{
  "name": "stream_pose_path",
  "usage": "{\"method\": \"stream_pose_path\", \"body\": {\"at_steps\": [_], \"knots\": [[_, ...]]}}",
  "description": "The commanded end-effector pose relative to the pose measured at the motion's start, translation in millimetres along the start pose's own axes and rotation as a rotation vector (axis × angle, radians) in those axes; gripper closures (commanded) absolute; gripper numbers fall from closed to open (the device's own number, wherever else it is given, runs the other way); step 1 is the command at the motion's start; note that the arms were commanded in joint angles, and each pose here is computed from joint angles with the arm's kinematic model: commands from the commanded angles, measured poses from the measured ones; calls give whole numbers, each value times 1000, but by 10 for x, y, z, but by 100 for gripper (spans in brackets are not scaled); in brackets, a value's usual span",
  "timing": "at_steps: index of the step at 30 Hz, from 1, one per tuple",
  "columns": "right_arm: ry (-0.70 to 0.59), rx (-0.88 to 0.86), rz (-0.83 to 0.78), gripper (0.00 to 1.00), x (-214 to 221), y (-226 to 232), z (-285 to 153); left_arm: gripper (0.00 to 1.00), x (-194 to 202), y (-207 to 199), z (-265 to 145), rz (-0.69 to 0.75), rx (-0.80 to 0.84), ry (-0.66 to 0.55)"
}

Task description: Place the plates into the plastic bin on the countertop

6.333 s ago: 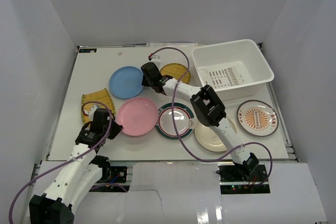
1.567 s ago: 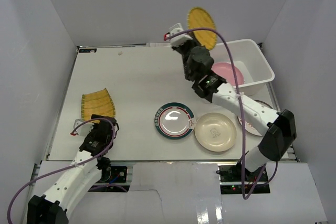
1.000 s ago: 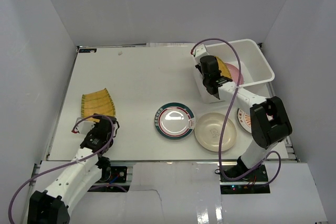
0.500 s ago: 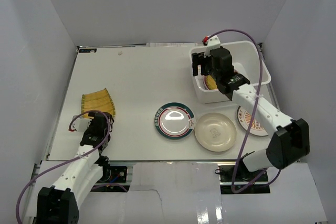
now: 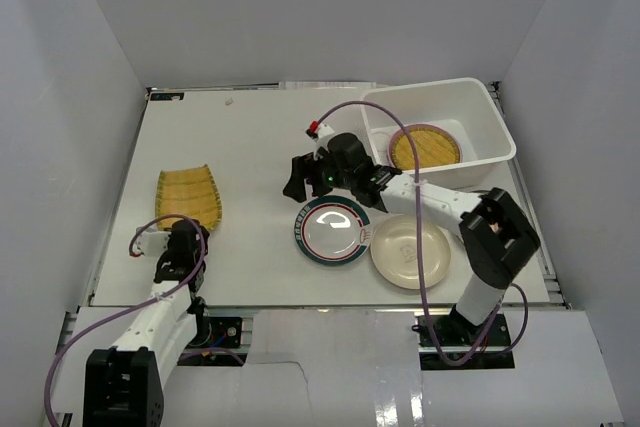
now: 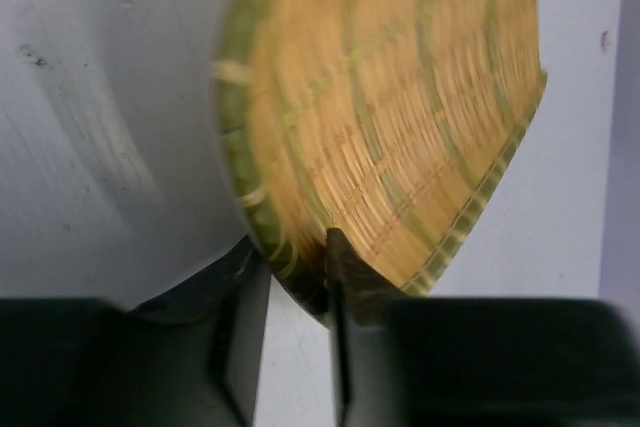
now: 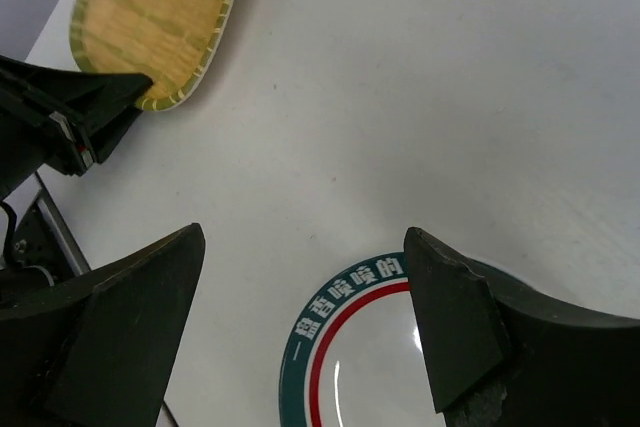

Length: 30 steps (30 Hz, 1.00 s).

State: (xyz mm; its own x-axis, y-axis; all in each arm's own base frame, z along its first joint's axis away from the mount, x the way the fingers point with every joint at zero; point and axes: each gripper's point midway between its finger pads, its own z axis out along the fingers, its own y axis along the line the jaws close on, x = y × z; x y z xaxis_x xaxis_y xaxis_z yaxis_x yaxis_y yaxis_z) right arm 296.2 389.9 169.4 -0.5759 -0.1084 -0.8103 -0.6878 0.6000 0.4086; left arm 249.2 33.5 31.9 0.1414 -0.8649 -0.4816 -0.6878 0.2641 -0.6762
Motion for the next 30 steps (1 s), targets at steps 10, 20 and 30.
{"method": "stream_pose_path", "body": {"at_steps": [10, 20, 30], "knots": [[-11, -177, 132, 13, -54, 504, 214, 100, -126, -163, 72, -7, 83, 0], [-59, -159, 107, 10, -578, 470, 141, 100, -55, -1488, -683, -6, 528, 265], [-152, -81, 155, 10, -1070, -378, -398, 100, 347, -1923, -1275, 142, 764, 627]]}}
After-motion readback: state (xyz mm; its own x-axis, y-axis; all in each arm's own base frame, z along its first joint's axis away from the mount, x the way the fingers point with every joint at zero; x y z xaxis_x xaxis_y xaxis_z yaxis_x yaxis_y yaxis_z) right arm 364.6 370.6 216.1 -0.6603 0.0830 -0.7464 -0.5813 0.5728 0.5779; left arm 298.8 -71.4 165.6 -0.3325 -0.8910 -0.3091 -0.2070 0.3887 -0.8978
